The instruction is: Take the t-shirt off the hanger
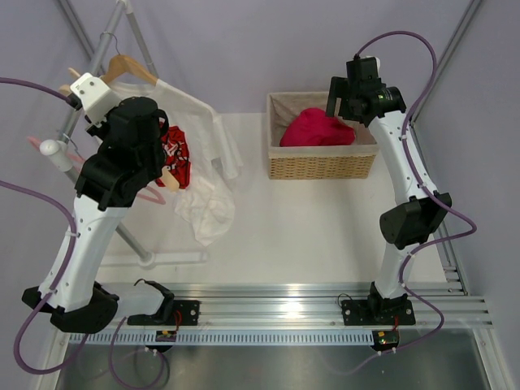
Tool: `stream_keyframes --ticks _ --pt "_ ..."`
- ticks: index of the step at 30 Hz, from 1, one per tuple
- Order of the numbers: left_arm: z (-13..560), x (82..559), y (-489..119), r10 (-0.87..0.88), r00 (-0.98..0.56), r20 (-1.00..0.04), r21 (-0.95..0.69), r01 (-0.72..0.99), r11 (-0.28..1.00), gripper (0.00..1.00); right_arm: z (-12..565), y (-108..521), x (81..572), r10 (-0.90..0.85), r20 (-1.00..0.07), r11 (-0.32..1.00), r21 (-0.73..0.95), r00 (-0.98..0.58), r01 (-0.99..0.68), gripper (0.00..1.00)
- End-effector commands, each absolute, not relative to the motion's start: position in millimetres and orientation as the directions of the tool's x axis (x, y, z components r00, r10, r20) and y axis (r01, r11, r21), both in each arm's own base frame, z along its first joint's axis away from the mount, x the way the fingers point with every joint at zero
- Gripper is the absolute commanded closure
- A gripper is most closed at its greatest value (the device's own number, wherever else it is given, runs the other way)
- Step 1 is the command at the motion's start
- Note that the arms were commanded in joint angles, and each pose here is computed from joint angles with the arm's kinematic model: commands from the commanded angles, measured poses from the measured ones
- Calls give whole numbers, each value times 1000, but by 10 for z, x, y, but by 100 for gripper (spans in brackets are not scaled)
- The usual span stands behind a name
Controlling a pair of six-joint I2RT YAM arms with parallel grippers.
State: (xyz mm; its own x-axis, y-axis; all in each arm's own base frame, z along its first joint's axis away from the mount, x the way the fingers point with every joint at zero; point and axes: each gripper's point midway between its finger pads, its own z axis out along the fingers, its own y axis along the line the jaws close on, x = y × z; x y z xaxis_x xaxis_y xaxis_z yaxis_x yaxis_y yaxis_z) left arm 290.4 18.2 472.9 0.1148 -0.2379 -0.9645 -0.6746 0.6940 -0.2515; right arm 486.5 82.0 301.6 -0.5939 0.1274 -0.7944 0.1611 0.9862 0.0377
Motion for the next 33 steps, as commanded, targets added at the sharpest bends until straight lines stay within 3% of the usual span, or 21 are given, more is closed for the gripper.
stream_keyframes --ticks 1,11,16,18,19,23,25,29,33 --pt "4793 2943 220 -276 199 -940 -335 -682 650 100 3148 790 4872 124 -811 987 39 -572 159 0" --pt "4481 3067 147 -314 158 -936 -334 -676 657 100 3191 745 4781 121 -812 985 29 -572 167 0" --pt "4433 3033 153 -325 161 -932 -345 -671 657 62 3187 726 4629 144 -798 983 45 -586 181 1" --pt "4435 3016 156 -327 160 -931 -347 -665 662 52 3157 712 4589 145 -792 982 41 -593 185 1" --pt "4442 3010 157 -328 159 -931 -347 -663 664 35 3148 695 4559 145 -791 981 39 -595 188 0" --pt "4515 3050 54 -353 136 -926 -361 -600 714 7 3131 702 4494 150 -783 982 45 -603 186 0" --pt "4718 3077 -55 -358 137 -924 -376 -504 778 1 3176 728 4445 153 -782 983 61 -604 171 1" --pt "5014 3179 -758 -424 42 -905 -426 -90 900 1 3254 745 4245 174 -773 983 94 -610 161 1" --pt "4887 3158 -1329 -457 -111 -883 -468 125 875 1 3432 731 3996 226 -790 973 156 -569 169 1"
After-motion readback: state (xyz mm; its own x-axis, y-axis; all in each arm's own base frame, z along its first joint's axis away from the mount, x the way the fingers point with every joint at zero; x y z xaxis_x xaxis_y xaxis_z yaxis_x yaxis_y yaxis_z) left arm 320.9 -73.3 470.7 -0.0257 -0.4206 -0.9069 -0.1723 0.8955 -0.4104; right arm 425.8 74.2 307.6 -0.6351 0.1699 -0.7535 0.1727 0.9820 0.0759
